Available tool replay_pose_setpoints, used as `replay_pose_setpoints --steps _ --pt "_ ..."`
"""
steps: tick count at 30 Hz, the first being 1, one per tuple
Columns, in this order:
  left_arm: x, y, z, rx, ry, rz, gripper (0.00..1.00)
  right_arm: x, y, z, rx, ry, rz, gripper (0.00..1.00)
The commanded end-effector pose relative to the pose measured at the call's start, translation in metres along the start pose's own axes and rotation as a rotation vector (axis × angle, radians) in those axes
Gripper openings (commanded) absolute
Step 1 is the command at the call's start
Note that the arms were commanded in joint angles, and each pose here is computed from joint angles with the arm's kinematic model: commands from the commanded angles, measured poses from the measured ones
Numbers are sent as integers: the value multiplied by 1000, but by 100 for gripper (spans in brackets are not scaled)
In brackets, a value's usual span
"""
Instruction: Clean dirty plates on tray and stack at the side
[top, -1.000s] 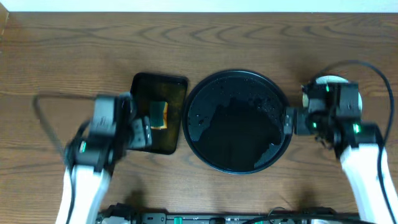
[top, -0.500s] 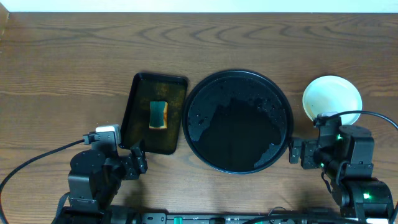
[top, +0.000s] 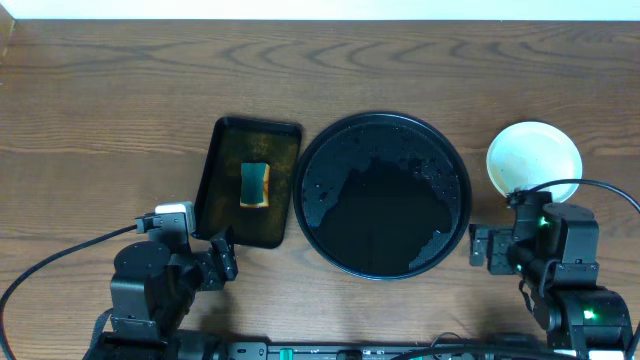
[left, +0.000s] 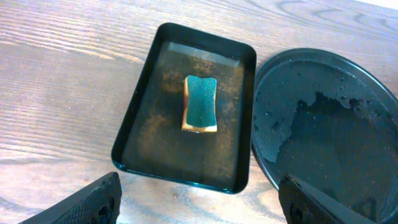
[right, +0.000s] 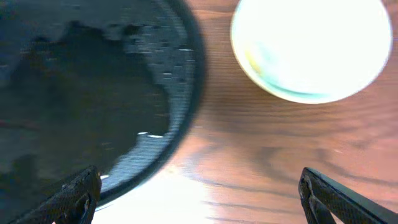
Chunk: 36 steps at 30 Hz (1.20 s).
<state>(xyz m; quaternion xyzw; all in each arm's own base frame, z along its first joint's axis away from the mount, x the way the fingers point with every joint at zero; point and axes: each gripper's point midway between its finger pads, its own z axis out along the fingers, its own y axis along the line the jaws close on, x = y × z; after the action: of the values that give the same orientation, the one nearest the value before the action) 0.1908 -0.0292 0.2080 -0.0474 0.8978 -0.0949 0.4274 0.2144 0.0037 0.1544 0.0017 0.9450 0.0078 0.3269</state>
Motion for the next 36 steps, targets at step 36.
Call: replay_pose_setpoints --steps 36 --pt "3 0 2 3 11 17 81 -63 22 -35 -121 -1088 -54 99"
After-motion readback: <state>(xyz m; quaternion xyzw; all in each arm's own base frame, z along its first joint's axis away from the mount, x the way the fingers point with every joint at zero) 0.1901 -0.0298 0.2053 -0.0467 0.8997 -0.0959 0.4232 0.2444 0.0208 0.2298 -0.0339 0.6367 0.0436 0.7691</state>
